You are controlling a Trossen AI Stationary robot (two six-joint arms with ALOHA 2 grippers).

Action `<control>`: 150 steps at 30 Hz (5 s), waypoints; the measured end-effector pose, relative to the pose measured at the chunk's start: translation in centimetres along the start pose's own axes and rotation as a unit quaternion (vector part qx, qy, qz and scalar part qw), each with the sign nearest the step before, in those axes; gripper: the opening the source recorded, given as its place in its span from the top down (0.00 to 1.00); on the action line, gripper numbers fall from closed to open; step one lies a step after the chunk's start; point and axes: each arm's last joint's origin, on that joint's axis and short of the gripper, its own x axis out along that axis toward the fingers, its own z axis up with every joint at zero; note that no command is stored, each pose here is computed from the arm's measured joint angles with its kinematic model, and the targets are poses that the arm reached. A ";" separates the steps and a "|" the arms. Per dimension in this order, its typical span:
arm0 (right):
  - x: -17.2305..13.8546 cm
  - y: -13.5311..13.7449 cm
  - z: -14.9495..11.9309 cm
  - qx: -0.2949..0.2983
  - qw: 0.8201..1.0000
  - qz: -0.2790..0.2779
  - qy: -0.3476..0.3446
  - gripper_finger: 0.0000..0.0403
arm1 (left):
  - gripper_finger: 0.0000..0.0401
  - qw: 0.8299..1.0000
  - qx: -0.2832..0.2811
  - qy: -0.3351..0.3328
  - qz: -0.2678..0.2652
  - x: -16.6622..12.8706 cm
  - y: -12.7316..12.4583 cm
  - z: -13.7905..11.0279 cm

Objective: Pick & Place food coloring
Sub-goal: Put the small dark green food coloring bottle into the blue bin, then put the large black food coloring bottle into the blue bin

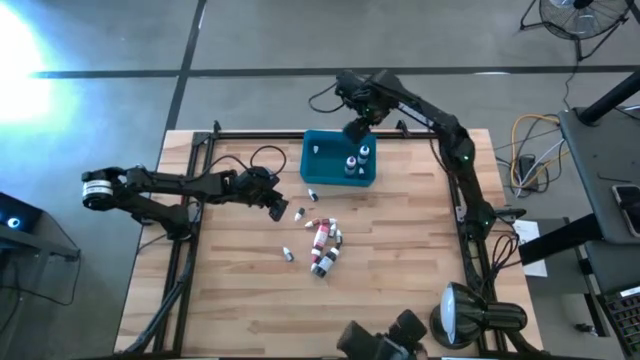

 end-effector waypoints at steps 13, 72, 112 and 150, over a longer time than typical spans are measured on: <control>-3.7 3.0 -8.4 0.018 0.997 0.026 -0.072 0.51 | 0.59 1.000 0.005 -0.003 -0.001 0.2 0.0 0.1; -1.9 4.3 -22.7 0.167 0.984 0.046 -0.041 0.51 | 0.61 0.980 -0.021 0.145 0.134 7.7 -6.2 -0.5; -1.9 3.9 -22.4 0.181 0.979 -0.006 -0.098 0.52 | 0.92 0.994 0.081 0.050 0.061 2.7 -4.0 16.0; 0.8 15.9 -24.1 -0.448 0.838 0.232 -0.209 0.52 | 0.59 0.960 0.231 0.155 0.037 1.9 -6.4 9.5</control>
